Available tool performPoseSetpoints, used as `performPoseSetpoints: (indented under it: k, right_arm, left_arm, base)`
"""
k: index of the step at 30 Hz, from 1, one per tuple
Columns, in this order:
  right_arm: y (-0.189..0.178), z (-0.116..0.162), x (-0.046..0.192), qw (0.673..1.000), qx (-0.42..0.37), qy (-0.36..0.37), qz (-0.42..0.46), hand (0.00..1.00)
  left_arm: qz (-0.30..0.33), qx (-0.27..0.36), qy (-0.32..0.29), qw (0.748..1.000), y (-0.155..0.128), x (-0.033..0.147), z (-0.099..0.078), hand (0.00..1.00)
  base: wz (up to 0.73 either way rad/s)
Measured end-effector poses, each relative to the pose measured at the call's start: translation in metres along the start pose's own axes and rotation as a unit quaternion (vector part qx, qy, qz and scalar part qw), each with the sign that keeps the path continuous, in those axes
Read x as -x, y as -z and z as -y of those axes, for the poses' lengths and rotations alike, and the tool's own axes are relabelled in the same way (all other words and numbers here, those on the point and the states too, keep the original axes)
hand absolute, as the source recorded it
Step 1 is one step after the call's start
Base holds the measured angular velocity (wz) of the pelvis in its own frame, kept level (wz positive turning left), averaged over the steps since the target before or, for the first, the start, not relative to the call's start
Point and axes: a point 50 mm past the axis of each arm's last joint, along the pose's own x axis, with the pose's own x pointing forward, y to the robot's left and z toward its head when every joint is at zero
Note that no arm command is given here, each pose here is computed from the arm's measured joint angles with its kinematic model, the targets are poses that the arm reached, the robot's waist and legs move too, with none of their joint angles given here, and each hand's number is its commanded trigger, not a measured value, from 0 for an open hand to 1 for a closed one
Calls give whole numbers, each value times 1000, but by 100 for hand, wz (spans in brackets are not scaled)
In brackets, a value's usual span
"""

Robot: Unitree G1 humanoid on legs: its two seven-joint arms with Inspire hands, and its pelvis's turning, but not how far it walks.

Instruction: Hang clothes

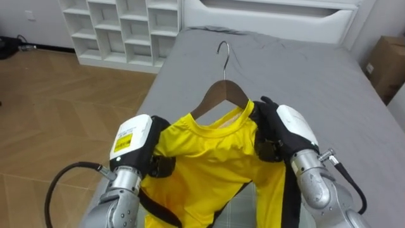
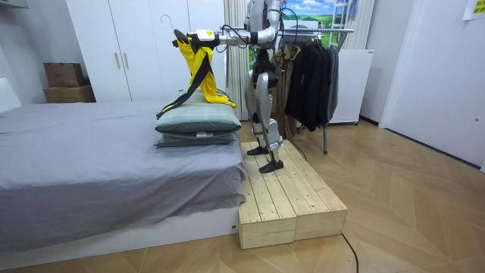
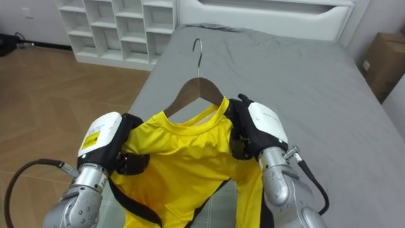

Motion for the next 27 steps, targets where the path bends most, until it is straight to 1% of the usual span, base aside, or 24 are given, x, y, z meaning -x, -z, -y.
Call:
performPoseSetpoints:
  k: [1,2,3,4,8,14,20,27]
  right_arm:
    - [0,0,0,1000,0,0,0,43]
    - [0,0,0,1000,-1,0,0,68]
    - [0,0,0,1000,-3,0,-1,87]
    - [0,0,0,1000,-5,0,-1,100]
    - [0,2,-2,1000,-11,9,-8,100]
    - [2,8,-4,999,3,33,-22,100]
    - [3,7,-3,999,14,34,-27,100]
    - [3,7,-3,999,16,31,-27,100]
  left_arm:
    - [0,-2,0,1000,0,0,0,100]
    - [2,-6,-1,1000,-1,0,0,100]
    - [5,-8,0,1000,-2,0,1,100]
    - [6,-8,1,1000,-2,0,1,100]
    - [9,-10,4,1000,-4,1,3,100]
    - [19,-18,16,1000,-6,2,6,100]
    - [29,-20,23,999,-11,3,10,100]
    - [32,-20,21,999,-12,3,9,100]
  base:
    - [0]
    - [0]
    - [0]
    - [0]
    - [0]
    - [0]
    - [0]
    - [0]
